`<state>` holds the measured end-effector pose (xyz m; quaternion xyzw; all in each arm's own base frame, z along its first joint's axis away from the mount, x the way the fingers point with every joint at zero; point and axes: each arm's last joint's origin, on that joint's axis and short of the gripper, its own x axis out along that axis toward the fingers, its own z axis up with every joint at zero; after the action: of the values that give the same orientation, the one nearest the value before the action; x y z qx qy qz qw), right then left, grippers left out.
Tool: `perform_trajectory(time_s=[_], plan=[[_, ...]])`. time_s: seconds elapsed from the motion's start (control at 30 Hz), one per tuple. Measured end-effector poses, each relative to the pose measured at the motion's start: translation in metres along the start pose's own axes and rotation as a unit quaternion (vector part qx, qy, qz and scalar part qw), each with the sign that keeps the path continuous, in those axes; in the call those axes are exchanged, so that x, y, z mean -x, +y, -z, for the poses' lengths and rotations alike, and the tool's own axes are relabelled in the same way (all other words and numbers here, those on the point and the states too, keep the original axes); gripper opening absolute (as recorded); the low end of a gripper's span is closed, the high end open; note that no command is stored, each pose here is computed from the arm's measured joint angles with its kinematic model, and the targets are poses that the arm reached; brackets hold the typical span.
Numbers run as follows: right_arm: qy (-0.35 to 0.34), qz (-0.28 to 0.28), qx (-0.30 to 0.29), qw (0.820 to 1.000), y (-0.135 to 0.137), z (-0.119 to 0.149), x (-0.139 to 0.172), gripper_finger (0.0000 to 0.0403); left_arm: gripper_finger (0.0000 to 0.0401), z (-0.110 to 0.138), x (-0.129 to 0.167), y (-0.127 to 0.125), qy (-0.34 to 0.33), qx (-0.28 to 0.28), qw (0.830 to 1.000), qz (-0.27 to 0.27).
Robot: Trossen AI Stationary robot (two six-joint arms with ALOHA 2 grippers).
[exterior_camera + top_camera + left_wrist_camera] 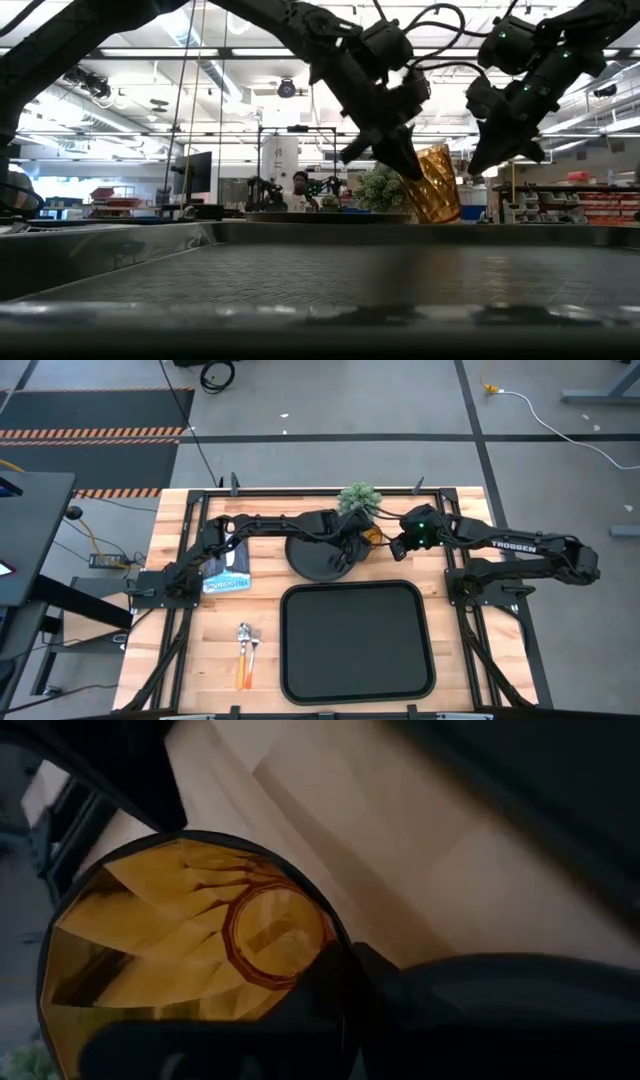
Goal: Pick and place plate/cup/fork/spoon on tray
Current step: Put the brown cup on the top right of the black tray
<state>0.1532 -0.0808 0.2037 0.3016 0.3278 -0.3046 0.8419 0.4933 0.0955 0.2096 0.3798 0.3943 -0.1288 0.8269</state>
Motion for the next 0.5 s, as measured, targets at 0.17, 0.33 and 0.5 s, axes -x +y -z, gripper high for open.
perform_trajectory(time_s=[0.17,0.33,0.5], plan=[[-0.006,0.007,-0.008,1.000,-0.006,0.003,0.014,0.0010,0.0014,-0.014,0.021,0.014,-0.043,0.050,0.997,0.038],[-0.034,0.000,-0.013,0.999,-0.009,0.003,0.027,0.0010,0.0014,-0.037,0.038,0.016,-0.098,0.107,0.987,0.073],[-0.045,-0.001,-0.008,0.999,-0.010,0.002,0.031,0.0010,0.0014,-0.073,0.034,-0.008,-0.130,0.129,0.979,0.090]])
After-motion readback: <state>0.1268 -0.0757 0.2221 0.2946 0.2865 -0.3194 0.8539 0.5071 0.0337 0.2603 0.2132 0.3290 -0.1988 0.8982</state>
